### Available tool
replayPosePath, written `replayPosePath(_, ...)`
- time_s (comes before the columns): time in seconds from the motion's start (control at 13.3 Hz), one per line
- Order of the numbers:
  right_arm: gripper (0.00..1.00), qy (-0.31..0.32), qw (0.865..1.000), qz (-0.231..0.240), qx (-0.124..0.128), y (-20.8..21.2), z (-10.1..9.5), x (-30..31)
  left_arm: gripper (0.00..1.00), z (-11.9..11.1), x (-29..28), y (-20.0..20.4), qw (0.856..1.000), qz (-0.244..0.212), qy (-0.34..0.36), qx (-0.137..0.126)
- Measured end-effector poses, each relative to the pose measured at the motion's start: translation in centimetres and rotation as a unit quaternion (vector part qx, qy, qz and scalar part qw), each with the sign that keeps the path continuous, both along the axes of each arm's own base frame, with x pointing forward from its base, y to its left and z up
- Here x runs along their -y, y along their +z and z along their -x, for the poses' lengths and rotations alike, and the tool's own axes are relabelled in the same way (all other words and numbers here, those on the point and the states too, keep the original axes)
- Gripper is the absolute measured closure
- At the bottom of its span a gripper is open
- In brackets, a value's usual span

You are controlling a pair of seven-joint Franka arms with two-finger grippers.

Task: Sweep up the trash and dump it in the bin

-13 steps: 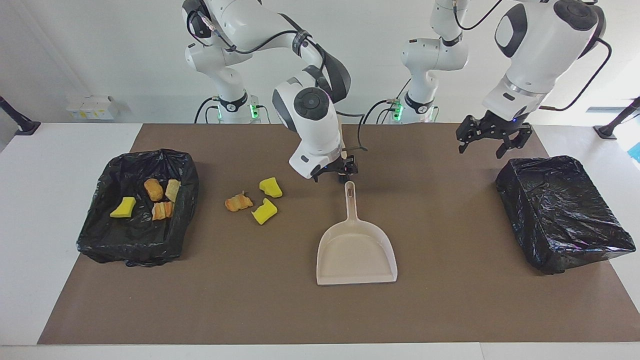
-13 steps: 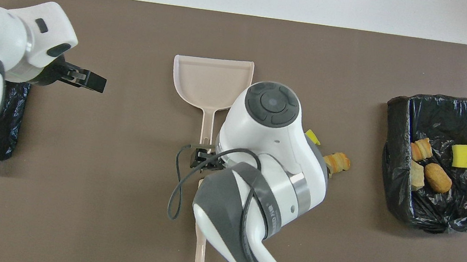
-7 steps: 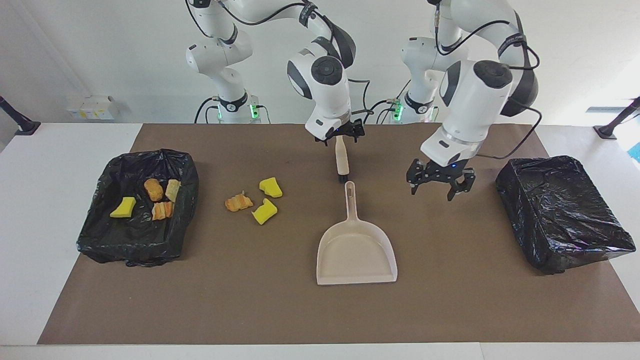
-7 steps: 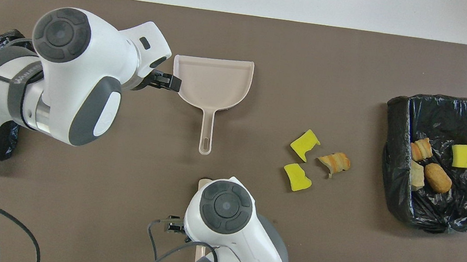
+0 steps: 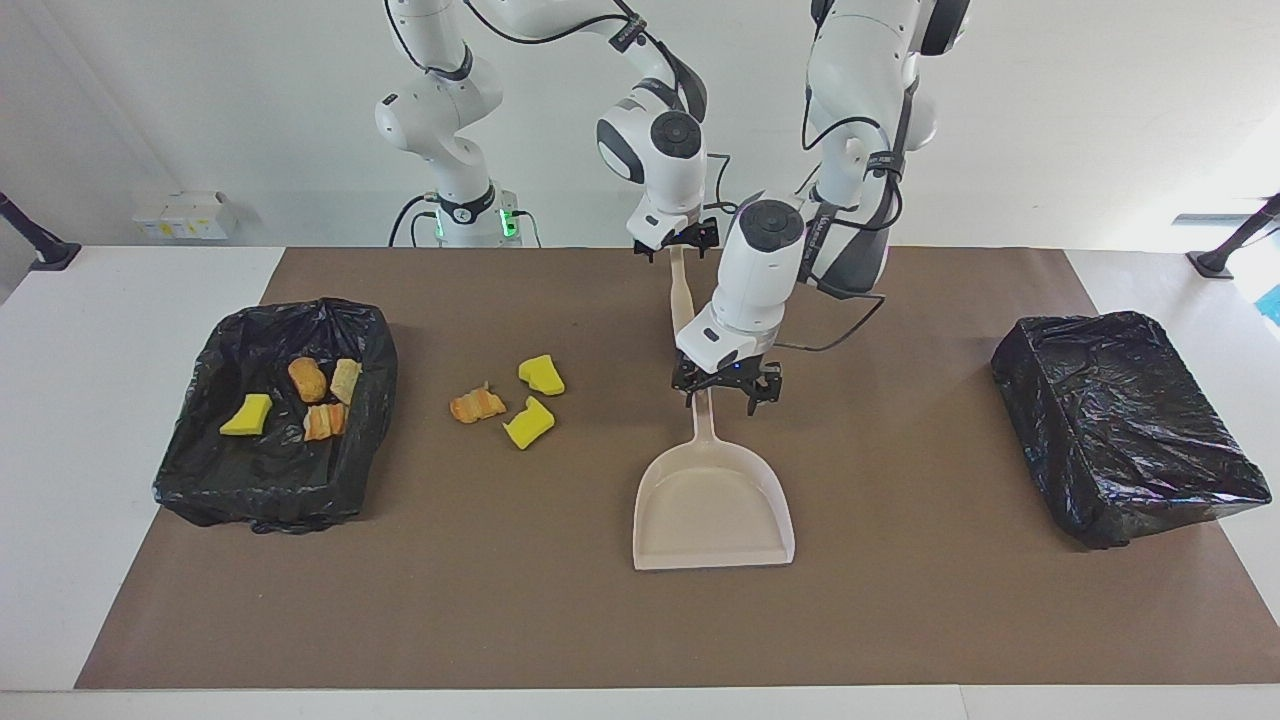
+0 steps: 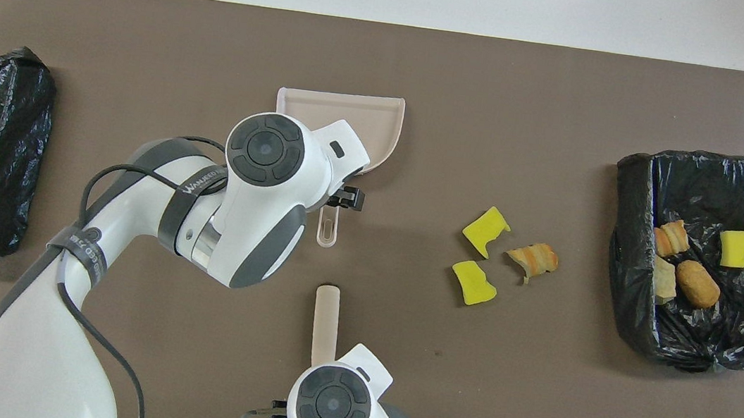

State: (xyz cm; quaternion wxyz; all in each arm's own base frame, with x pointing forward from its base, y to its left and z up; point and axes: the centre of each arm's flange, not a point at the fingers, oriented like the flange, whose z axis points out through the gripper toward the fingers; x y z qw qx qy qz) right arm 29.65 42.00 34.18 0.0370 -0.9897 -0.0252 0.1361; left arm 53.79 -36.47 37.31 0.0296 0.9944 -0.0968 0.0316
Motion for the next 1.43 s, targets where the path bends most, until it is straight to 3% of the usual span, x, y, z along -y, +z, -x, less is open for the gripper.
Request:
replayPosePath(0.15,0.19,-0.003,1.000,0.000,0.004,0.4,1.0,-0.4,0.00,0.9,0.5,-0.6,1.000,0.001,0.008,-0.001)
replayPosePath(0.23,0.19,-0.005,1.000,-0.002,0.007,0.4,1.4,-0.7,0.00,1.2,0.7,-0.6,1.000,0.004,0.019,0.002)
replayPosePath(0.3,0.29,-0.004,1.000,-0.003,0.009,0.4,1.6,-0.9,0.01,1.6,0.9,-0.5,1.000,0.006,0.025,0.003)
replayPosePath(0.45,0.56,-0.006,1.000,-0.004,0.010,0.3,1.5,-0.8,0.20,2.0,1.0,-0.5,1.000,0.006,0.028,0.002)
replayPosePath(0.53,0.58,-0.007,1.000,-0.006,0.012,0.3,1.5,-0.8,0.38,2.0,0.9,-0.5,1.000,0.005,0.029,0.001)
replayPosePath(0.83,0.61,-0.011,1.000,-0.008,0.018,-0.4,1.5,-0.4,0.42,2.1,0.7,-0.6,0.999,0.006,0.032,0.001)
replayPosePath(0.9,0.70,-0.012,1.000,-0.008,0.018,-0.4,1.5,-0.4,0.43,2.2,0.7,-0.5,0.999,0.006,0.033,0.001)
replayPosePath(1.05,0.74,-0.016,1.000,-0.010,0.019,-0.3,1.2,-0.3,0.44,2.2,0.7,-0.5,0.999,0.006,0.033,0.001)
replayPosePath(1.2,0.74,-0.028,0.999,-0.014,0.022,0.3,0.0,0.1,0.48,2.2,0.7,-0.6,0.999,0.006,0.033,0.001)
replayPosePath(1.28,0.74,-0.037,0.999,-0.015,0.022,0.9,-1.1,0.7,0.55,2.3,0.7,-0.6,0.999,0.005,0.033,0.000)
replayPosePath(1.35,0.74,-0.046,0.999,-0.012,0.016,2.0,-2.2,1.6,0.68,2.4,0.7,-0.7,0.999,0.004,0.032,-0.001)
replayPosePath(1.43,0.74,-0.056,0.998,-0.009,0.010,3.4,-3.3,2.8,0.68,2.5,0.6,-0.8,0.999,0.004,0.032,-0.002)
